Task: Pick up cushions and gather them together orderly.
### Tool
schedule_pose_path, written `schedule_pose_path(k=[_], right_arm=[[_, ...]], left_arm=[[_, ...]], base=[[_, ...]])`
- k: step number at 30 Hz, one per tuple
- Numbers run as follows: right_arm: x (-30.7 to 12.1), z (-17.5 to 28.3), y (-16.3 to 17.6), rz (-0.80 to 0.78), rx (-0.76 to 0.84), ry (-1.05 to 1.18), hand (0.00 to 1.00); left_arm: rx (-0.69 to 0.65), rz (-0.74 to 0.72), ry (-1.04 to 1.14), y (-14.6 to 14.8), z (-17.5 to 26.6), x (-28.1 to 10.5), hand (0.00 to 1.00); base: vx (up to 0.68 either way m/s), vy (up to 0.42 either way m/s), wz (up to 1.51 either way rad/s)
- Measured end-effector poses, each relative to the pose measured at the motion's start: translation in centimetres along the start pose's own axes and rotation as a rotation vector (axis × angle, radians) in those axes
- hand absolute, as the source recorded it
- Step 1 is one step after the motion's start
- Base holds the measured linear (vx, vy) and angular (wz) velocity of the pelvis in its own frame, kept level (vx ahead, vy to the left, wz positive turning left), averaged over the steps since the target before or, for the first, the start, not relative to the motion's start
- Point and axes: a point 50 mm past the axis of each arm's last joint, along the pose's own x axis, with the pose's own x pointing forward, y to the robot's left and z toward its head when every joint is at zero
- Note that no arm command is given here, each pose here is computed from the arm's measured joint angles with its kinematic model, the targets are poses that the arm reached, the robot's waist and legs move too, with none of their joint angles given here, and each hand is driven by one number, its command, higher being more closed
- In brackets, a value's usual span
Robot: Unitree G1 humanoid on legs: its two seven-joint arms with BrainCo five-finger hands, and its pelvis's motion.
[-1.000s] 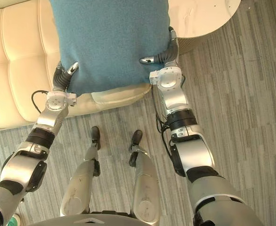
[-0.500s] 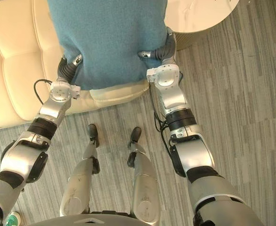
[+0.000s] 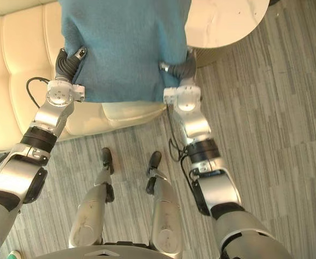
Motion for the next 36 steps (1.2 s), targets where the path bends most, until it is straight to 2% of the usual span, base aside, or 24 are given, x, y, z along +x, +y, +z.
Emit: schedule_pose_path(k=[9,21,26,29,36], right_arm=[[-3.9,-4.1,0.4,0.006,0.07,0.11,1.0],[-11.7,-10.1,0.2,0.119,0.146,0.339,1.0],[-13.5,-9.6,0.2,0.15,0.181,0.328,1.0],[-13.7,-8.6,0.3,0.189,0.145,0.274,1.0],[-14.6,-8.1,1.1,0.264,0.068,0.227,1.0]], left_arm=[[-0.046,-0.04,0.071,-0.9,-3.9,-4.1,1.0],[-0.156,-0.058,0.27,-1.1,-10.1,-12.9,1.0],[-0.232,-0.004,0.325,-0.5,-10.9,-16.4,1.0],[-0.27,0.041,0.336,0.0,-10.9,-18.2,1.0],[-0.247,0.1,0.346,1.2,-11.1,-20.4,1.0]], base=[[0.03,-0.035,0.07],[0.09,-0.009,0.03],[0.05,0.002,-0.02],[0.01,0.004,0.0],[-0.02,0.031,0.07]])
